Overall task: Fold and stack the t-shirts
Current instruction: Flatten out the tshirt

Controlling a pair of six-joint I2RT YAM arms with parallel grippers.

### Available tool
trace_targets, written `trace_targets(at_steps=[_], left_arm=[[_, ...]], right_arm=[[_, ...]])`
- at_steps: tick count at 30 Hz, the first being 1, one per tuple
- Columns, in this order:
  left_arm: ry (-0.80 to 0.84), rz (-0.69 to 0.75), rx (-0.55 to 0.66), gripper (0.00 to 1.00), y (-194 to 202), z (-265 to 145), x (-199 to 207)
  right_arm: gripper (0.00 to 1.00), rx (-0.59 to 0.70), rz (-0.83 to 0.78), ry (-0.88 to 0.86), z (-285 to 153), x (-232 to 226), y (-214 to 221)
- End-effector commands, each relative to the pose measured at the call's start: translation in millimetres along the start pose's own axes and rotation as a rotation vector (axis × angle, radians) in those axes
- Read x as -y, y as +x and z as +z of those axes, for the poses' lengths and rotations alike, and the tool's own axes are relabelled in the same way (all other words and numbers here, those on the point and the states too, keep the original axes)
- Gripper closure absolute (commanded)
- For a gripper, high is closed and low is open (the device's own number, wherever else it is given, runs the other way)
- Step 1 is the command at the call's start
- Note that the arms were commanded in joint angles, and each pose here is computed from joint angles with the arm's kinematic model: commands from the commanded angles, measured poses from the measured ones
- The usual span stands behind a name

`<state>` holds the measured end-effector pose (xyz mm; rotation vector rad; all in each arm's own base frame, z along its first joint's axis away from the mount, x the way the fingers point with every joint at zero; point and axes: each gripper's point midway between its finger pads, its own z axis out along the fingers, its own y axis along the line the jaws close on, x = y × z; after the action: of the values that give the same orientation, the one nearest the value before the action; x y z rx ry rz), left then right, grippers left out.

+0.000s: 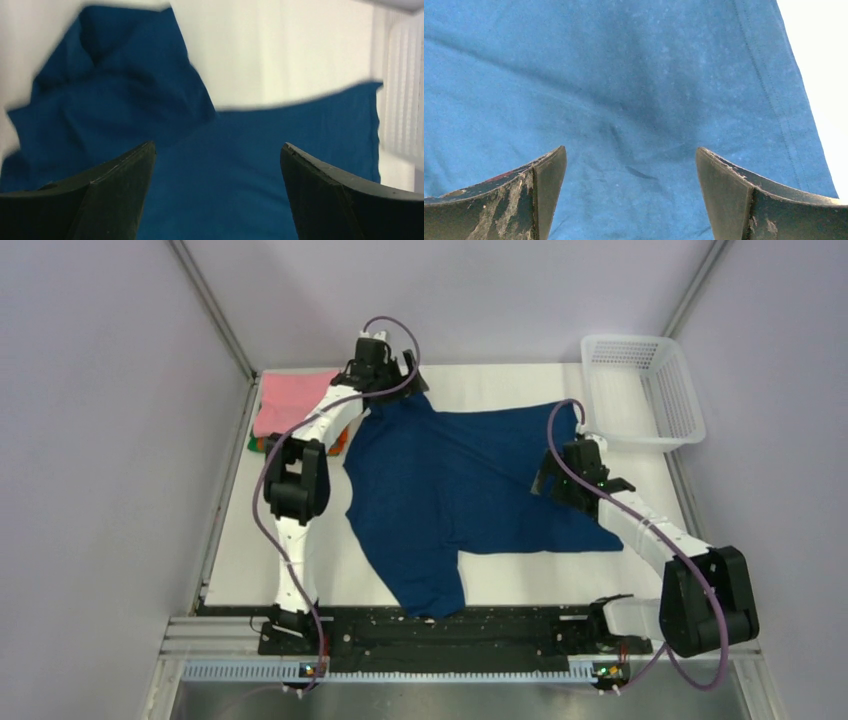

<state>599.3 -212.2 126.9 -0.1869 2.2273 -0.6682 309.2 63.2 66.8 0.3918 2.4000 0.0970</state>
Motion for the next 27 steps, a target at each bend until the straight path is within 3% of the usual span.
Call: trace_targets(at_steps=[1,5,10,19,27], left_arm=[[-0.006,0.082,-0.037,0.01,39,-79,47],[-0.060,0.053,-0.161,0.01,113,-106,24],[-0.211,0.027,-0.264,0.01,153,-117,-33],[-0.169,-0.121,-0.303,0.01,139,-67,-77],[-0.313,-0.157,-0.312,0.02,113,-44,-134]], right_arm=[[0.01,0.099,0.041,0.010,-11,7,-32],[0.01,0.178,0.023,-0.127,4,-26,-88],[0.01,0.126,-0.028,-0.163,38,-62,-133],[0.01,0.007,-0.054,-0.035,112,-59,-127],[0.01,-0.067,-0.019,0.097,158,-36,-109]])
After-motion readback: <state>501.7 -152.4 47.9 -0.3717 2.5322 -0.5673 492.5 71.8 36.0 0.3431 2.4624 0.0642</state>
